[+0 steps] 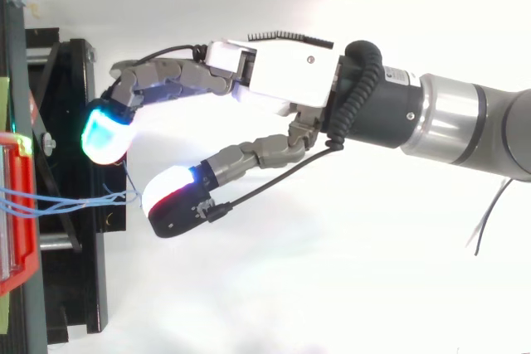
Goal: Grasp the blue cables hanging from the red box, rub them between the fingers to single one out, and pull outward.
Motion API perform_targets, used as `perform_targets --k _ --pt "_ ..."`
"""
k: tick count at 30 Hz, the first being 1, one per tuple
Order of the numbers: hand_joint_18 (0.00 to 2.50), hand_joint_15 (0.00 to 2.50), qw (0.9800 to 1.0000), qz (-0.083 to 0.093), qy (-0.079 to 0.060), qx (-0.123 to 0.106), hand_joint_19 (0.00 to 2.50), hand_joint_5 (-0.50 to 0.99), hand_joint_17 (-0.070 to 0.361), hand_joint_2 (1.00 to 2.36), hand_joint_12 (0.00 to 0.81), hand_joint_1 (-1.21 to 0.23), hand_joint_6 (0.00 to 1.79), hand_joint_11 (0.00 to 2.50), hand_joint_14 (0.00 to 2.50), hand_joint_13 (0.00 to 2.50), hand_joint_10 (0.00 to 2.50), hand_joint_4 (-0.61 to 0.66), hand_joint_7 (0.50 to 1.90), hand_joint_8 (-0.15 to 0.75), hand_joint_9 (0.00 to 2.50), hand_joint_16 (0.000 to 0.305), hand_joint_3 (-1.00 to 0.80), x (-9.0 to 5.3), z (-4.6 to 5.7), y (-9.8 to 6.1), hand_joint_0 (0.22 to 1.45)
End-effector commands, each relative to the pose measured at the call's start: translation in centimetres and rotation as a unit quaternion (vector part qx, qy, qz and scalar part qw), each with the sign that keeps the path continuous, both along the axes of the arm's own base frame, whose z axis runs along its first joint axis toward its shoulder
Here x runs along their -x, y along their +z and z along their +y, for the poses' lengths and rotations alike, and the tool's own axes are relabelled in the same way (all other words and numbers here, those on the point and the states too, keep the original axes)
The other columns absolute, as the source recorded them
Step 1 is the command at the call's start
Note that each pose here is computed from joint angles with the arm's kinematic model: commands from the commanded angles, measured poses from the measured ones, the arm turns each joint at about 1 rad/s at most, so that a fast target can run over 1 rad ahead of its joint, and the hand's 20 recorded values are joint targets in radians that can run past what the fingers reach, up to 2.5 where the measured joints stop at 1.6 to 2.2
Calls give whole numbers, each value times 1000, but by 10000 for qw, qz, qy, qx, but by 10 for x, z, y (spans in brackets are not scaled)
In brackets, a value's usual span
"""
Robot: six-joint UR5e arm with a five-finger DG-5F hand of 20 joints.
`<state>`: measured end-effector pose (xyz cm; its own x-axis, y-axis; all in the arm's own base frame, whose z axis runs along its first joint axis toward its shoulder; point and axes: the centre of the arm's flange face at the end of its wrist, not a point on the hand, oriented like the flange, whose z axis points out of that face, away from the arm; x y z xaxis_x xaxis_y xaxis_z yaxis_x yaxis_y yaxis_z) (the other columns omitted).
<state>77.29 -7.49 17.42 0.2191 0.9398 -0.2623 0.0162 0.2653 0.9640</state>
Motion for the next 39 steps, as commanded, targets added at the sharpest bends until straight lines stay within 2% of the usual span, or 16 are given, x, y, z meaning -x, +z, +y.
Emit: perform_targets --k 1,5,6,7,8,15,19,27,31,32,33,35,36,37,38,39 --pt "75 169 9999 -76 19 135 201 -139 133 1000 405 -731 503 107 5 176 3 285 896 274 466 59 -500 -3 6 1 461" --pt "84 168 9998 -118 78 151 208 -131 131 1000 405 -728 502 103 5 195 2 295 896 274 495 58 -500 -4 16 3 466" --pt "103 163 9997 -143 132 140 196 -130 129 1000 403 -729 503 100 5 200 3 298 895 273 499 57 -500 -5 24 3 469" --pt "104 159 9997 -143 132 140 203 -129 129 1000 403 -730 503 96 5 201 2 303 893 274 506 57 -500 -5 24 3 468" --pt "106 163 9996 -162 171 123 202 -127 129 1000 402 -728 503 96 5 203 3 304 892 273 507 57 -500 -6 29 3 470" --pt "127 167 9994 -222 215 120 207 -120 126 1000 403 -722 503 94 5 225 2 311 889 272 535 56 -500 -8 38 4 475" --pt "132 167 9994 -240 208 103 208 -119 126 1000 401 -717 503 95 5 227 4 309 891 272 542 56 -500 -8 37 5 476" --pt "141 167 9995 -262 142 66 218 -115 124 1000 399 -711 503 92 6 240 3 317 890 275 552 55 -500 -7 25 4 477" --pt "150 177 9992 -387 86 59 227 -115 124 1000 396 -709 503 96 6 246 3 313 891 275 562 55 -500 -9 24 8 482" --pt "152 174 9992 -393 70 64 227 -114 123 1000 396 -709 503 94 6 248 2 315 888 275 562 55 -500 -9 24 6 482" --pt "154 171 9994 -336 65 49 227 -114 123 1000 396 -707 503 93 6 251 3 318 893 275 562 55 -500 -12 24 -10 484" --pt "159 175 9992 -393 89 -73 238 -113 122 1000 394 -708 503 104 6 254 2 316 895 271 569 54 -500 -23 25 -25 487" --pt "166 181 9987 -446 132 -214 246 -111 121 1000 391 -705 503 98 6 258 3 316 903 270 572 54 -500 -33 26 -34 493" --pt "171 188 9982 -485 170 -297 245 -110 119 1000 389 -706 503 100 6 267 3 316 903 270 575 53 -500 -37 27 -34 499" --pt "178 185 9968 -486 327 -538 245 -109 118 1000 388 -706 503 96 6 272 3 318 909 269 581 53 -500 -43 34 -35 503" --pt "182 188 9964 -489 354 -595 246 -105 117 1000 387 -708 503 103 6 278 3 320 919 268 585 52 -500 -43 34 -35 512"
